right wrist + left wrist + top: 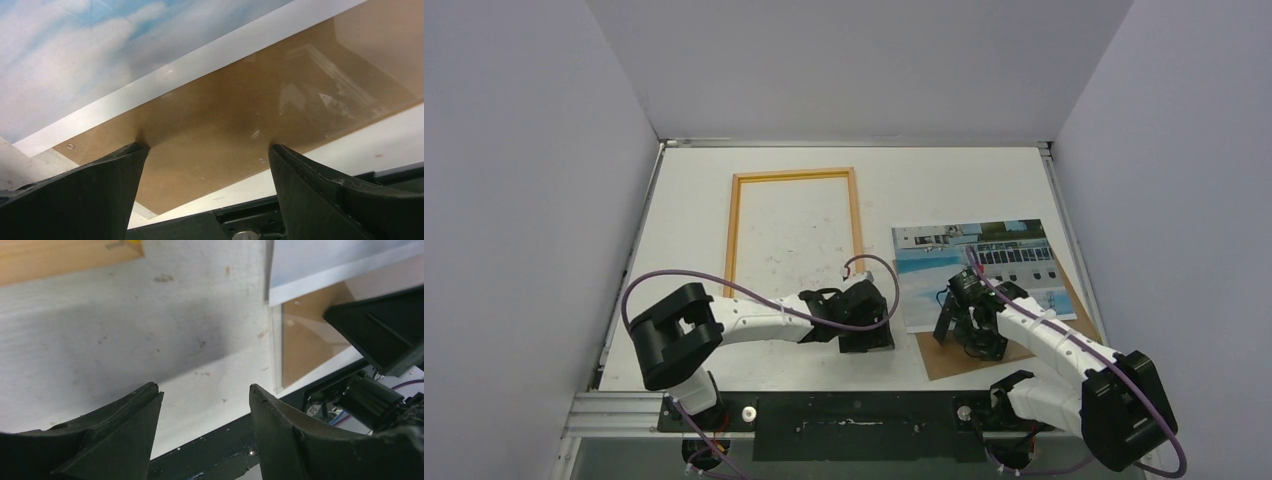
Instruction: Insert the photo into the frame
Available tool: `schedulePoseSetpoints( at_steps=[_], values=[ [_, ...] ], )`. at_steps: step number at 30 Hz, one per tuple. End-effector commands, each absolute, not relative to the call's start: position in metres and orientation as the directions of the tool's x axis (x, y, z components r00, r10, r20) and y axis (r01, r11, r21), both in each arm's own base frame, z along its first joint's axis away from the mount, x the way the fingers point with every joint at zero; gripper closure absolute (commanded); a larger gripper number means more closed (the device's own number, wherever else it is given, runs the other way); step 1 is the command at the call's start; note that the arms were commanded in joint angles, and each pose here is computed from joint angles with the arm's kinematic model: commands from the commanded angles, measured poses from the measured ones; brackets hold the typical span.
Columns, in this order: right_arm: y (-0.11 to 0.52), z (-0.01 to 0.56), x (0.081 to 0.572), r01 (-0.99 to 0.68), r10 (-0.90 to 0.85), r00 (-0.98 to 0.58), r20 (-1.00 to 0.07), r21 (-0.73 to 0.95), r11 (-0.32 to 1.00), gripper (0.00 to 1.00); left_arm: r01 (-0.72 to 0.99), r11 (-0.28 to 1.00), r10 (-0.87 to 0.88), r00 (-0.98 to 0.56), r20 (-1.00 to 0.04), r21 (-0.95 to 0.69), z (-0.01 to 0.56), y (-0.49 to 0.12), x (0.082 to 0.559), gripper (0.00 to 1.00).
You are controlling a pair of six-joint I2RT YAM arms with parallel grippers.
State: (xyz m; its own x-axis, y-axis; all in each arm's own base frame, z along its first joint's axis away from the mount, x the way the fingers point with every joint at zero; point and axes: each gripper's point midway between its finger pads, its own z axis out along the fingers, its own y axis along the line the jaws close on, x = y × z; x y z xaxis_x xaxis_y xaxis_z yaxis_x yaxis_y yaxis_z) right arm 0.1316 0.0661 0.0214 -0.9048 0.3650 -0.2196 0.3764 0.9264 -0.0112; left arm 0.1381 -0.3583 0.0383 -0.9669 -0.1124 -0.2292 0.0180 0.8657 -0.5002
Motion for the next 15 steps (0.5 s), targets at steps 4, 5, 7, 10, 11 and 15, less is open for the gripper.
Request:
schedulePoseSetpoints(
  at_steps=[4,5,7,10,11,15],
  values=[
    [0.101,0.005,0.137,0.306,0.318,-0.929,-0.187,0.089,0.948,0.02,0.048,0.813,-0.137,-0.953,-0.271,-0.580,0.047,-0.398,0.129,0.37],
    [0.105,0.003,0.135,0.303,0.315,-0.933,-0.173,0.095,0.948,0.02,0.041,0.816,-0.141,-0.953,-0.268,-0.576,0.044,-0.399,0.128,0.37],
    [0.113,0.000,0.134,0.305,0.322,-0.933,-0.158,0.120,0.945,0.02,0.012,0.825,-0.161,-0.954,-0.255,-0.565,0.039,-0.397,0.127,0.37],
    [0.129,-0.004,0.134,0.324,0.351,-0.927,-0.136,0.184,0.928,0.02,-0.028,0.833,-0.189,-0.953,-0.238,-0.552,0.033,-0.391,0.127,0.37],
    [0.134,-0.005,0.134,0.331,0.361,-0.923,-0.131,0.203,0.921,0.03,-0.033,0.833,-0.194,-0.952,-0.235,-0.553,0.032,-0.390,0.126,0.38],
    [0.150,-0.008,0.139,0.360,0.400,-0.909,-0.115,0.262,0.895,0.04,-0.053,0.809,-0.207,-0.958,-0.200,-0.586,0.029,-0.395,0.125,0.44]
  ],
)
